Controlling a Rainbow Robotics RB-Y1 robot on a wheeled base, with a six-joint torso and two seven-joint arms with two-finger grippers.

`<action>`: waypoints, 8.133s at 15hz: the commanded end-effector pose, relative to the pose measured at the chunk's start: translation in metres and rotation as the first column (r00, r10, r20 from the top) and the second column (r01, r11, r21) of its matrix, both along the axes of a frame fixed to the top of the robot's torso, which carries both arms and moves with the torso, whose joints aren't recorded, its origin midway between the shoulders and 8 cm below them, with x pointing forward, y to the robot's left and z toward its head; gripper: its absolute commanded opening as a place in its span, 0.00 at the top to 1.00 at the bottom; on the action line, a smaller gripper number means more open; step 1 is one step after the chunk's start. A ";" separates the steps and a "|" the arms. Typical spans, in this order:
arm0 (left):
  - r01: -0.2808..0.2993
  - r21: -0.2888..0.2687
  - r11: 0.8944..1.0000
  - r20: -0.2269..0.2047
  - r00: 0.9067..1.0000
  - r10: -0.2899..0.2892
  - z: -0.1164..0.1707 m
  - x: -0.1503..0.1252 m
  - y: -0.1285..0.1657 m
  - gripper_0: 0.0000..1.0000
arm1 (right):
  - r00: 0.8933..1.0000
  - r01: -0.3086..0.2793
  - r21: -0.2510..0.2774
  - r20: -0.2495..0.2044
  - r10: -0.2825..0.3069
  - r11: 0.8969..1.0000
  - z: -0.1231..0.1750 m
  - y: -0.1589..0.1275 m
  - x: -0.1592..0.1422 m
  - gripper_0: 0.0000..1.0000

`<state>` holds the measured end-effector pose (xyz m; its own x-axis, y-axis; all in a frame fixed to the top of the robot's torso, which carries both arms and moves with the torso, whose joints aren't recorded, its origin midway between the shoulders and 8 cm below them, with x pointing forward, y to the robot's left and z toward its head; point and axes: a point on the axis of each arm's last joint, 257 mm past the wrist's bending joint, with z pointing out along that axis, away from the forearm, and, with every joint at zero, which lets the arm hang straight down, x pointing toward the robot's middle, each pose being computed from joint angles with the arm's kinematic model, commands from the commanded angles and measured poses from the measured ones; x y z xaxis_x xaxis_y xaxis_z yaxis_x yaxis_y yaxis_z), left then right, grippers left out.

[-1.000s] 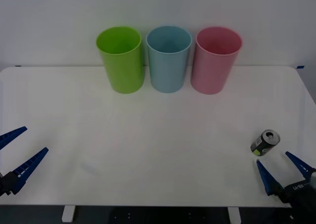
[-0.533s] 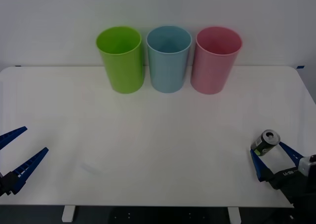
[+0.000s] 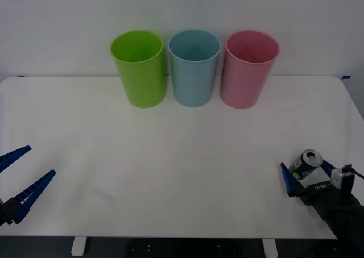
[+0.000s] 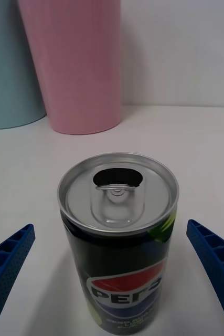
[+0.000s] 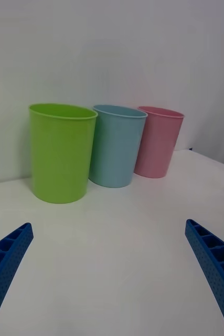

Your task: Grasp the object on the table and drop it into the matching bin: aluminum can to the light blue bin, PET bottle to the pink bin.

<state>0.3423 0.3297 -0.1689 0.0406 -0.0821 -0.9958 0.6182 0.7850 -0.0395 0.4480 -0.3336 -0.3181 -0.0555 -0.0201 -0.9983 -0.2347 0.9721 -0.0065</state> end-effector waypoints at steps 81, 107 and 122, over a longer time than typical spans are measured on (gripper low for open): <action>0.000 0.000 1.000 0.000 1.000 0.000 0.000 0.000 0.000 0.00 | 0.936 -0.295 0.015 0.207 0.286 0.955 0.331 0.303 0.269 1.00; 0.000 0.000 1.000 0.000 1.000 0.000 0.000 0.000 0.000 0.00 | 0.934 -0.291 -0.055 0.198 0.297 0.955 0.322 0.317 0.273 0.00; 0.000 0.000 1.000 0.000 1.000 0.000 0.000 0.000 0.000 0.00 | 0.866 -0.419 -0.118 0.244 0.436 0.900 0.290 0.182 0.153 0.00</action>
<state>0.3422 0.3297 -0.1689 0.0406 -0.0821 -0.9958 0.6182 0.7851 -0.0395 0.6106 -0.1425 -0.0228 0.2300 -0.0323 -0.9727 -0.6068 0.7766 -0.1693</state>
